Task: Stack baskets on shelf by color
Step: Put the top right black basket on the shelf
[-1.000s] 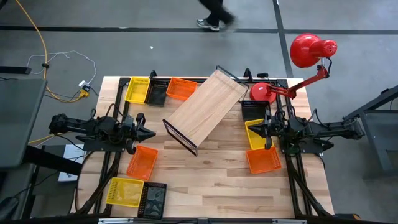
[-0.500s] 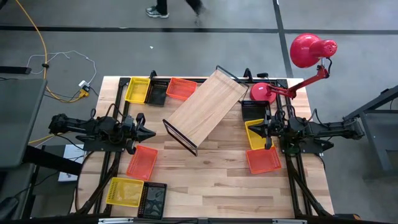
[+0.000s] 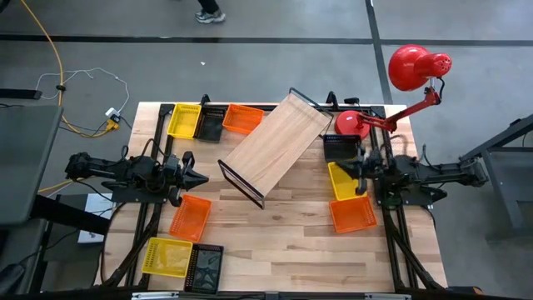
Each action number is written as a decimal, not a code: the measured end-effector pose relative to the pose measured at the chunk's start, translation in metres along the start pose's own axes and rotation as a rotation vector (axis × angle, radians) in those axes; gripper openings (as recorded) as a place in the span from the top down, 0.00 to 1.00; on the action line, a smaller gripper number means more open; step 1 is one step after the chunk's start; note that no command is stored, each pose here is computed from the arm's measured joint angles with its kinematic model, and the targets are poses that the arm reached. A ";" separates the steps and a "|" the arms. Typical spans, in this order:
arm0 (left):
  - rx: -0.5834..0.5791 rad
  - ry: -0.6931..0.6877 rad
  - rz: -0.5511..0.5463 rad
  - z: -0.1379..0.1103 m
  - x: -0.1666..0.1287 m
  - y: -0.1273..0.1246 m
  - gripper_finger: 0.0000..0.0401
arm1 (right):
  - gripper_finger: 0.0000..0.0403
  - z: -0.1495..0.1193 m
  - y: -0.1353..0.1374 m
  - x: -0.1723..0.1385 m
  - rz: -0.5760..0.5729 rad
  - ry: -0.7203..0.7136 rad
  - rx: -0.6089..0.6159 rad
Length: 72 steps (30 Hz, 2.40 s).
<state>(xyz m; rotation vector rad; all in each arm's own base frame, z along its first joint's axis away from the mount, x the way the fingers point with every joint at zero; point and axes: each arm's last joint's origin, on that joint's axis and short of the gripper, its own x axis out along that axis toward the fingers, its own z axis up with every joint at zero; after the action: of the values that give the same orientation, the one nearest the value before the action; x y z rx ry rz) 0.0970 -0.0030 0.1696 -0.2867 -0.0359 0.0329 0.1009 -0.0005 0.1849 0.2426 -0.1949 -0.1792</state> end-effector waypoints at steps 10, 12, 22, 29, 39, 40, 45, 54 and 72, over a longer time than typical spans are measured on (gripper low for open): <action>0.000 0.000 0.000 0.000 0.000 0.000 0.99 | 0.93 0.024 0.006 0.016 -0.176 0.118 0.041; 0.000 0.000 0.000 0.000 0.000 0.000 0.99 | 0.86 0.032 0.007 0.020 -0.298 0.232 0.031; 0.000 0.000 0.000 0.000 0.000 0.000 0.99 | 0.61 0.053 -0.002 0.022 -0.998 0.577 0.168; 0.000 0.000 0.000 0.000 0.000 0.000 0.99 | 0.60 0.032 -0.022 0.028 -1.272 0.681 0.243; 0.000 0.000 0.000 0.000 0.000 0.000 0.99 | 0.60 0.006 -0.049 0.040 -1.515 0.725 0.206; 0.000 0.000 0.000 0.000 0.000 0.000 0.99 | 0.60 0.004 -0.052 0.042 -1.525 0.721 0.202; 0.000 0.000 0.000 0.000 0.000 0.000 0.99 | 0.60 -0.004 -0.066 0.046 -1.586 0.778 0.212; 0.000 0.000 0.000 0.000 0.000 0.000 0.99 | 0.60 -0.016 -0.089 0.057 -1.626 0.792 0.237; 0.000 0.000 0.000 0.000 0.000 0.000 0.99 | 0.80 -0.031 -0.112 0.056 -1.716 0.893 0.232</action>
<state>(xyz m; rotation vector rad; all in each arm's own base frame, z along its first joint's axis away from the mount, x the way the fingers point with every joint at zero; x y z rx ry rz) 0.0971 -0.0030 0.1696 -0.2867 -0.0357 0.0328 0.1449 -0.1112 0.1360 0.6475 0.9568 -1.7119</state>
